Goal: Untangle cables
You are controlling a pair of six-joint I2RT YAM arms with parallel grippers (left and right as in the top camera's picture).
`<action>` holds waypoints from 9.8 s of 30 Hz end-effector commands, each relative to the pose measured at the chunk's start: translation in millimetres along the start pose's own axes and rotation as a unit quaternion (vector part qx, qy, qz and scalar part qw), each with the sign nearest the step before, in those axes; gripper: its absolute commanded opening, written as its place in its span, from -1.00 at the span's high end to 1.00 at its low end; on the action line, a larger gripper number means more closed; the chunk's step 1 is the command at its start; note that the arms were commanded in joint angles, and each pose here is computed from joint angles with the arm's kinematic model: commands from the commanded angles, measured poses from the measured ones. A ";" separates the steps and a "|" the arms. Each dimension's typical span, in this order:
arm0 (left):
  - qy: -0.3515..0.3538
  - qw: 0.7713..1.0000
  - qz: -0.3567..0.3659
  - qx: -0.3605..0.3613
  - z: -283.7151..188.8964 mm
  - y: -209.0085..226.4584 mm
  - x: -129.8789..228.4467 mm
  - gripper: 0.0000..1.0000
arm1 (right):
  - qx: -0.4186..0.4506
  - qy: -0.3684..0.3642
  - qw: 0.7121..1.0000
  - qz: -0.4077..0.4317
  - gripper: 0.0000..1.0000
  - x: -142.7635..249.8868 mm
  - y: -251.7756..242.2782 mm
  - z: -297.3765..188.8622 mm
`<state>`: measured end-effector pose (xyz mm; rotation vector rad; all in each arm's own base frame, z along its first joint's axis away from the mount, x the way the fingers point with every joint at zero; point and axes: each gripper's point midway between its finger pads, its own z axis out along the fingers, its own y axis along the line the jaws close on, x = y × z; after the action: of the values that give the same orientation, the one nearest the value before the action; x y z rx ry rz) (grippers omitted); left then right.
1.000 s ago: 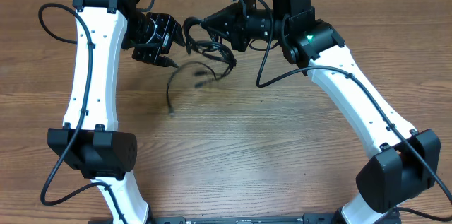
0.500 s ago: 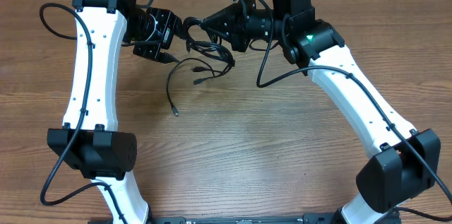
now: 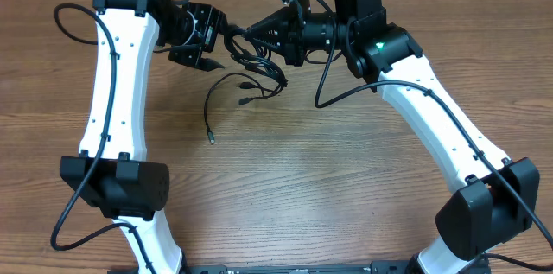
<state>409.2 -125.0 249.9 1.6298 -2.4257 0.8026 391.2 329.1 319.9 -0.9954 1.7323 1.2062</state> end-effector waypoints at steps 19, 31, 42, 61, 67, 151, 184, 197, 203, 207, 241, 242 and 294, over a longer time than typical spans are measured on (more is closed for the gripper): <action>0.031 0.999 0.028 0.025 -3.2 -10.9 31.2 0.91 | 0.008 0.005 1.000 0.006 0.92 -3.1 6.4 -3.6; -0.036 0.996 0.082 -0.006 -3.1 1.2 8.2 0.92 | 0.087 0.050 0.995 0.024 -0.07 23.0 -20.1 -8.1; -0.119 0.983 0.090 -0.111 -12.5 45.5 -20.6 0.92 | 0.077 0.165 0.971 -0.153 -0.43 73.7 -19.0 -15.8; -0.168 0.975 0.077 -0.122 -18.0 48.4 -36.1 0.92 | 0.120 0.181 0.935 -0.281 0.24 59.8 19.1 31.9; -0.147 0.981 0.060 -0.113 -14.9 47.0 -28.2 0.91 | 0.100 0.163 0.937 -0.293 0.25 52.6 35.3 38.6; -0.034 0.996 -0.051 -0.063 -0.1 30.0 21.0 -1.00 | 0.105 0.080 0.987 -0.088 0.92 24.9 -9.0 -11.4; 0.106 0.953 -0.281 -0.032 -18.8 12.8 37.5 -0.92 | 0.109 0.035 0.991 -0.063 0.92 5.8 -32.7 -42.3; 0.085 0.956 -0.278 -0.026 -17.1 11.8 29.8 -0.83 | 0.091 0.032 0.993 -0.062 0.92 5.3 -26.3 -41.0; 0.039 0.960 -0.277 -0.026 -14.7 16.0 15.7 -0.79 | 0.044 0.021 0.996 -0.068 0.92 1.1 -10.4 -38.6; 0.030 0.960 -0.276 -0.026 -14.2 16.7 13.1 -0.80 | 0.011 0.015 0.997 -0.069 0.92 -0.5 1.1 -37.9; 0.130 0.963 -0.237 0.015 -13.8 -16.1 51.8 0.11 | -0.023 0.000 0.996 -0.084 0.92 -7.1 12.9 -37.9; 0.130 0.963 -0.236 0.015 -13.7 -16.1 51.6 0.03 | -0.023 0.000 0.996 -0.084 0.92 -7.1 13.0 -37.9; 0.073 0.962 -0.262 -0.010 -9.7 0.9 35.6 0.91 | 0.059 0.019 0.995 -0.073 0.87 -0.5 -15.8 -39.7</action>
<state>396.4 -152.4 264.4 1.9884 -1.6999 0.7520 393.9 295.6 309.6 -1.0905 1.7211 1.0574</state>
